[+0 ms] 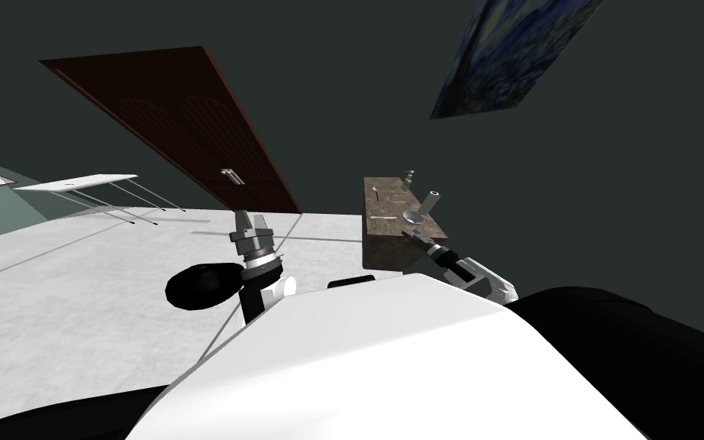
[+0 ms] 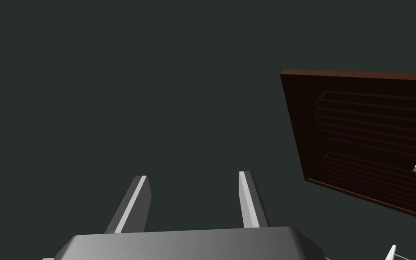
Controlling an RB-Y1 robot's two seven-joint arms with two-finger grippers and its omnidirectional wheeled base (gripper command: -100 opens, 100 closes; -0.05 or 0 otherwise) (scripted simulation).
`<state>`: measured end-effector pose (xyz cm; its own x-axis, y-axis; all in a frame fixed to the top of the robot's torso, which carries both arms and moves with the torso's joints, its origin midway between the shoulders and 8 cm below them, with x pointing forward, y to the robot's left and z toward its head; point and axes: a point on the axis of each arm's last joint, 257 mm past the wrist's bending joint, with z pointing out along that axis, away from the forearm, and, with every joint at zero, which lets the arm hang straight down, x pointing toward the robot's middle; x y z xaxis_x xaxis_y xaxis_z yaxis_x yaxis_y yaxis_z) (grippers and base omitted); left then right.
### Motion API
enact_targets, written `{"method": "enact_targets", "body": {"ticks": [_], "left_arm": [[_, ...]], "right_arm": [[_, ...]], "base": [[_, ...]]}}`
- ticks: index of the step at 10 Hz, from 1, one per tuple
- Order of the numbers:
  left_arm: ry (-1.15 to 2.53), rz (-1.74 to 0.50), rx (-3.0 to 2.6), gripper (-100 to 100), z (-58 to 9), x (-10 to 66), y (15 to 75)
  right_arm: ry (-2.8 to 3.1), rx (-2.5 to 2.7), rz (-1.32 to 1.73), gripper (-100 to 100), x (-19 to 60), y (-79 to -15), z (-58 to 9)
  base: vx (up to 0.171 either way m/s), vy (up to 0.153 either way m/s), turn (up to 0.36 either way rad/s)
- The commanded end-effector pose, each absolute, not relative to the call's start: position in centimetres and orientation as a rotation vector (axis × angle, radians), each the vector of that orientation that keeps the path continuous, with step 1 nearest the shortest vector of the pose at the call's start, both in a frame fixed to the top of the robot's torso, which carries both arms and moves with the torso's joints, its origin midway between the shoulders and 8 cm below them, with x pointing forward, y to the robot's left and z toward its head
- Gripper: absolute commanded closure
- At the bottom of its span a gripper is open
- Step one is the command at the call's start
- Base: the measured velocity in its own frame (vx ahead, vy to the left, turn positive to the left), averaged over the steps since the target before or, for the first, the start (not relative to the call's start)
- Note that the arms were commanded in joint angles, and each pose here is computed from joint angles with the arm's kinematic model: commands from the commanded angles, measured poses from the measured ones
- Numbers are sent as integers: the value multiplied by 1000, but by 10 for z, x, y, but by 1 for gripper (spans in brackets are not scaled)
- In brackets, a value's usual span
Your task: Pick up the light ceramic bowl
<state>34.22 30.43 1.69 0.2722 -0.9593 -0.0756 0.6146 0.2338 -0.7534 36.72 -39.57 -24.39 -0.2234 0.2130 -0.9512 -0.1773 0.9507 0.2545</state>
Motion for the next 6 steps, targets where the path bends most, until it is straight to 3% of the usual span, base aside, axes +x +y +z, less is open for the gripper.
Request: {"method": "enact_targets", "body": {"ticks": [1,6], "left_arm": [[610,-1177,-682,0,17,342,304],[610,-1177,-682,0,17,342,304]], "right_arm": [[1790,-27,318,-100,366,-404,-247],[1924,-231,117,-100,350,-458,-273]], "base": [[-30,9,38],[-21,17,56]]}}
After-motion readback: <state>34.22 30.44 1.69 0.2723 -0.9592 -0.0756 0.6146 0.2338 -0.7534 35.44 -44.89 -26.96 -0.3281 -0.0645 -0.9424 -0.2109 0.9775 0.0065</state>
